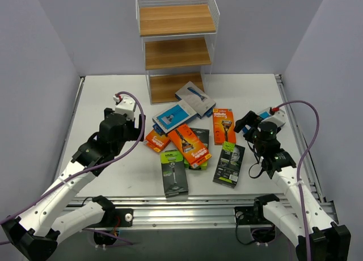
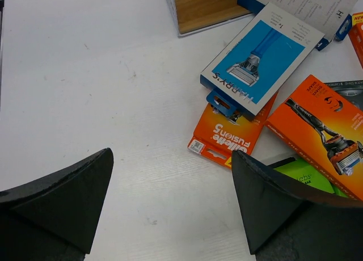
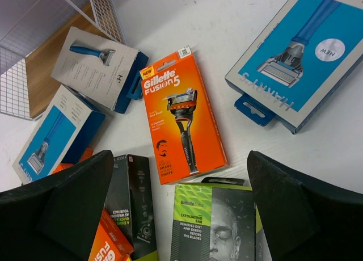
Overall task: Place and organize the shaving razors onto the shelf
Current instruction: Grab a shaving razor with the right arm
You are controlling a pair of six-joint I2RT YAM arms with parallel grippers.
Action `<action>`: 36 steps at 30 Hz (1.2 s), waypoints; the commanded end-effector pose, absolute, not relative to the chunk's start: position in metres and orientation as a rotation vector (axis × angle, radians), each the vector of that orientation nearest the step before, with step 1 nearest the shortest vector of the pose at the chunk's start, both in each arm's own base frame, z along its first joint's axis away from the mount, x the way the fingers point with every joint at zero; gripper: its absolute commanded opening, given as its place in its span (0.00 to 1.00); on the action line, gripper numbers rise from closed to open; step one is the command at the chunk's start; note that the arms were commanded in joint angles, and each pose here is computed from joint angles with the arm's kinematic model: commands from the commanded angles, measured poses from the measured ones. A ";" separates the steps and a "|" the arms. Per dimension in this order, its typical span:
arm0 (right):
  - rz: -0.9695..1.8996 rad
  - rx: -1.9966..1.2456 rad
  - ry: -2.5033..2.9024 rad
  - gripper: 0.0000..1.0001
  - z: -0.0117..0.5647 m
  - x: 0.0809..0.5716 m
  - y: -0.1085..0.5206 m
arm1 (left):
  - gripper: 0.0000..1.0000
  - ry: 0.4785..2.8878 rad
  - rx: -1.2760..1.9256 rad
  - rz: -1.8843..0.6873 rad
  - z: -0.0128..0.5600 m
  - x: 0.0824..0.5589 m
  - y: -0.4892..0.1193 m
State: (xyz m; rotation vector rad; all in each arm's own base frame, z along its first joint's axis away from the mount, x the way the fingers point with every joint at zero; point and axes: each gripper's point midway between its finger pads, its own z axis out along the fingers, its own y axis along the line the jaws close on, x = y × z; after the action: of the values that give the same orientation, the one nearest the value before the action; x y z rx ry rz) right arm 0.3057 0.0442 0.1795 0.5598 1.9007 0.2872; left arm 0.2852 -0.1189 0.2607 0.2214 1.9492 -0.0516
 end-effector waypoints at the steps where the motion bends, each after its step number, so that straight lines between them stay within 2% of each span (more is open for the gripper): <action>1: 0.333 0.556 1.859 1.00 0.183 0.312 0.050 | 0.94 1.906 0.173 -0.051 0.283 0.287 -0.115; 5: 0.287 0.590 1.841 1.00 0.189 0.310 0.040 | 0.94 1.910 0.173 -0.041 0.281 0.289 -0.115; 10: 0.362 0.600 1.825 1.00 0.189 0.312 0.049 | 0.94 1.910 0.169 -0.040 0.282 0.288 -0.113; 14: 0.276 0.625 1.904 1.00 0.172 0.308 0.041 | 0.94 1.904 0.158 -0.047 0.283 0.287 -0.113; 19: 0.249 0.653 1.881 1.00 0.177 0.308 0.034 | 0.94 1.930 0.150 -0.035 0.281 0.287 -0.112; 24: 0.418 0.632 1.885 0.99 0.182 0.314 0.058 | 0.94 1.900 0.138 -0.051 0.288 0.283 -0.110; 31: 0.698 0.267 2.017 0.90 0.179 0.312 0.124 | 0.94 1.896 0.163 -0.101 0.292 0.280 -0.117; 36: 0.749 0.339 2.076 0.84 0.169 0.308 0.135 | 0.94 1.879 0.160 -0.132 0.298 0.276 -0.117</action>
State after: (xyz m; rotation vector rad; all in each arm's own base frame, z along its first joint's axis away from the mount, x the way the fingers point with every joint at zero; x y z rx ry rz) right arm 0.3051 0.1161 0.1424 0.3877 2.1182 0.6330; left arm 0.2788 -0.1143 0.2681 0.1860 1.9503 -0.0650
